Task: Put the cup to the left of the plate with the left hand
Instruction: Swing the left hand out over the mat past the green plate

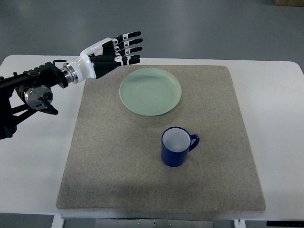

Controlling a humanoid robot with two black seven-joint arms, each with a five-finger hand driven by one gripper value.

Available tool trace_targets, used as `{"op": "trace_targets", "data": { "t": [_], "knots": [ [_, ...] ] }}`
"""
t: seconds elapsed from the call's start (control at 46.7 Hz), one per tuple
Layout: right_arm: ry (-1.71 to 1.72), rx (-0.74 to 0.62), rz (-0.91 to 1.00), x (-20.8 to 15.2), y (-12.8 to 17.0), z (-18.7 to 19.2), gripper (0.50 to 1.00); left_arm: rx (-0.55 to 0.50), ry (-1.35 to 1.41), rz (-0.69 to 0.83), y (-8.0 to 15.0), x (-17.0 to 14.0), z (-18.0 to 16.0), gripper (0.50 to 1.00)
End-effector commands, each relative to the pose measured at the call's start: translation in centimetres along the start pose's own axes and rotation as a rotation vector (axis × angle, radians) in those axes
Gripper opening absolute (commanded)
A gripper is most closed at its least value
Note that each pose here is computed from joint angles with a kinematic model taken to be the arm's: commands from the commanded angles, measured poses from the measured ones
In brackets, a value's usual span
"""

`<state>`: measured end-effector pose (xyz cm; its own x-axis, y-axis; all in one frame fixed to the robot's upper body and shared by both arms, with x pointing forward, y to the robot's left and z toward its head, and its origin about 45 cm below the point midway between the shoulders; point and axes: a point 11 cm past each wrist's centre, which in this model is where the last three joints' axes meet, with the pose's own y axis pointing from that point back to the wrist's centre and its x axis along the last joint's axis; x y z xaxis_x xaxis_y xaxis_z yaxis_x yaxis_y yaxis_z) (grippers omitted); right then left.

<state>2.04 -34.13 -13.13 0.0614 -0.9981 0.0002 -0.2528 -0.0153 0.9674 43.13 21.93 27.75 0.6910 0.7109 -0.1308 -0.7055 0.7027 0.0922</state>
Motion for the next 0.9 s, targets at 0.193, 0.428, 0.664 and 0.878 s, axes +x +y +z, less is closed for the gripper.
{"op": "trace_targets", "data": {
  "t": [0.193,0.428,0.664,0.878],
  "knots": [
    [0.0,0.002,0.0,0.0,0.0,-0.1,0.932,0.094,-0.098,-0.146,1.8,-1.0,-2.0,0.994],
    [0.0,0.0,0.0,0.0,0.0,0.0,0.932,0.15,-0.131,-0.237,3.8,-0.7,-2.3,0.994],
    [0.0,0.0,0.0,0.0,0.0,0.0,0.932,0.181,-0.13,-0.251,4.0,-1.1,-3.8,0.994],
    [0.0,-0.001,0.0,0.0,0.0,0.0,0.932,0.183,-0.119,-0.323,2.1,-3.8,-5.4,0.994]
  ]
}}
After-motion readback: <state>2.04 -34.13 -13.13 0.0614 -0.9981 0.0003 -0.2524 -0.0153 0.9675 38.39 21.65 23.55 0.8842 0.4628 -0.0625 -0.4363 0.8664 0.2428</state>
